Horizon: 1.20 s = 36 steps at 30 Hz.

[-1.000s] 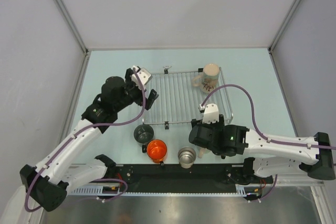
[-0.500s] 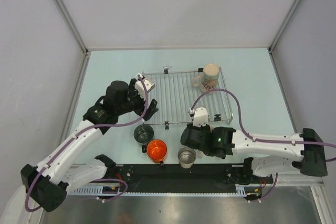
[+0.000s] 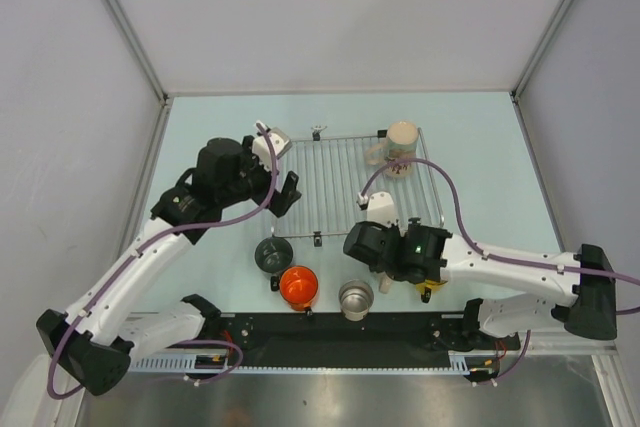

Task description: Load the cups into the dish rack

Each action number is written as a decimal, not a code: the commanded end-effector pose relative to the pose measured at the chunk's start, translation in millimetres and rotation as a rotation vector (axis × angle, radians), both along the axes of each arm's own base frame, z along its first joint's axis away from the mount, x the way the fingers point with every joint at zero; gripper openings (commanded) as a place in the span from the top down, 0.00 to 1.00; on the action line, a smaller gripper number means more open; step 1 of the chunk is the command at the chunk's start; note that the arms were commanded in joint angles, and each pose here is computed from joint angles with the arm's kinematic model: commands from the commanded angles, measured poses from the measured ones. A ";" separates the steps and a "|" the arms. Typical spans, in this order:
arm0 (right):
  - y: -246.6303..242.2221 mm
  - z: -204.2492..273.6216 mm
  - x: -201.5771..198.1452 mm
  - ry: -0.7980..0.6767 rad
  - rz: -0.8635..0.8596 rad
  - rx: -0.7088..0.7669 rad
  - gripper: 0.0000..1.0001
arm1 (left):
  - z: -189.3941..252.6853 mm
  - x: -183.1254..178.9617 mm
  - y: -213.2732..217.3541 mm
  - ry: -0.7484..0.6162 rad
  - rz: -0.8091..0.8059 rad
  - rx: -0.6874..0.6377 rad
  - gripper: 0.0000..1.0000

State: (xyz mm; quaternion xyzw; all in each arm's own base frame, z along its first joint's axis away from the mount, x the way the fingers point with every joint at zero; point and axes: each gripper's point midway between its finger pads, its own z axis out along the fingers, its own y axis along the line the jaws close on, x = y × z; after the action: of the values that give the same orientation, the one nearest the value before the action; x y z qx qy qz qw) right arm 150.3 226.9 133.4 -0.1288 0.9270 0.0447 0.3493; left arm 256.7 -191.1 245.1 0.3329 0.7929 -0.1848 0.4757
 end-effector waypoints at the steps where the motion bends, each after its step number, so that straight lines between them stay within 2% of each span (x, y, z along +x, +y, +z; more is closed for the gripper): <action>1: 31.1 92.6 15.0 -0.125 0.042 0.174 1.00 | 42.7 7.8 -7.1 -0.019 0.020 -0.058 0.00; 2: 37.9 118.8 17.0 -0.147 0.048 0.230 1.00 | 53.0 9.9 -7.7 -0.035 0.024 -0.072 0.00; 7: 51.3 173.1 15.9 -0.185 0.124 0.328 1.00 | 80.9 14.7 -5.7 -0.066 0.045 -0.148 0.00; 9: 55.4 199.6 17.0 -0.222 0.145 0.388 1.00 | 98.0 7.3 -12.2 -0.029 -0.007 -0.265 0.00; 10: 55.5 208.7 18.0 -0.244 0.164 0.404 1.00 | 102.6 11.6 -2.1 -0.004 0.001 -0.326 0.00; 11: 55.2 216.4 20.3 -0.262 0.181 0.431 1.00 | 111.0 -1.6 -9.7 0.041 -0.101 -0.413 0.00; 12: 57.7 236.0 22.0 -0.311 0.202 0.530 1.00 | 126.6 -2.3 -11.2 0.061 -0.125 -0.515 0.00; 13: 59.9 245.4 17.1 -0.324 0.253 0.594 1.00 | 128.6 4.2 -2.8 0.074 -0.115 -0.556 0.00; 14: 56.5 255.4 23.2 -0.377 0.276 0.626 1.00 | 126.8 5.4 -5.3 0.100 -0.130 -0.576 0.00; 15: 57.7 281.3 26.3 -0.448 0.286 0.732 1.00 | 124.8 6.1 -7.6 0.132 -0.135 -0.585 0.00; 19: 30.5 315.2 30.1 -0.568 0.326 0.932 1.00 | 115.9 9.3 -16.6 0.223 -0.169 -0.631 0.00; 20: 28.7 320.6 30.5 -0.568 0.331 0.981 1.00 | 117.4 8.5 -17.8 0.223 -0.178 -0.645 0.00; 21: 19.5 337.6 39.9 -0.632 0.317 1.036 1.00 | 125.2 5.8 -20.0 0.208 -0.205 -0.669 0.00; 22: 23.1 342.8 32.8 -0.630 0.382 1.074 1.00 | 127.8 3.7 -21.5 0.209 -0.218 -0.682 0.00; 24: 19.5 355.4 40.0 -0.676 0.395 1.142 1.00 | 132.0 -0.3 -24.1 0.212 -0.245 -0.707 0.00; 26: 19.8 357.5 49.2 -0.678 0.400 1.176 1.00 | 130.7 -3.6 -26.3 0.232 -0.274 -0.720 0.00; 27: 22.5 368.4 43.6 -0.663 0.450 1.249 1.00 | 133.3 -3.3 -27.1 0.226 -0.282 -0.731 0.00; 29: 20.5 369.0 62.9 -0.650 0.437 1.283 1.00 | 132.8 -3.5 -28.2 0.227 -0.299 -0.745 0.00; 30: 22.4 377.3 58.4 -0.623 0.472 1.343 1.00 | 136.9 -2.2 -30.2 0.229 -0.315 -0.767 0.00; 36: 28.0 373.7 80.0 -0.558 0.495 1.424 1.00 | 135.0 -3.1 -37.4 0.302 -0.391 -0.834 0.00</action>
State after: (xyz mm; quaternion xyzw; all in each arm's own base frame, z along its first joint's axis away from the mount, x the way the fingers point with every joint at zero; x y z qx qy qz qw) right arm 268.5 258.6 427.7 -0.0300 0.6298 0.5673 0.5298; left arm 262.3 -223.0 367.5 0.2084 0.6660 -0.5780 0.4230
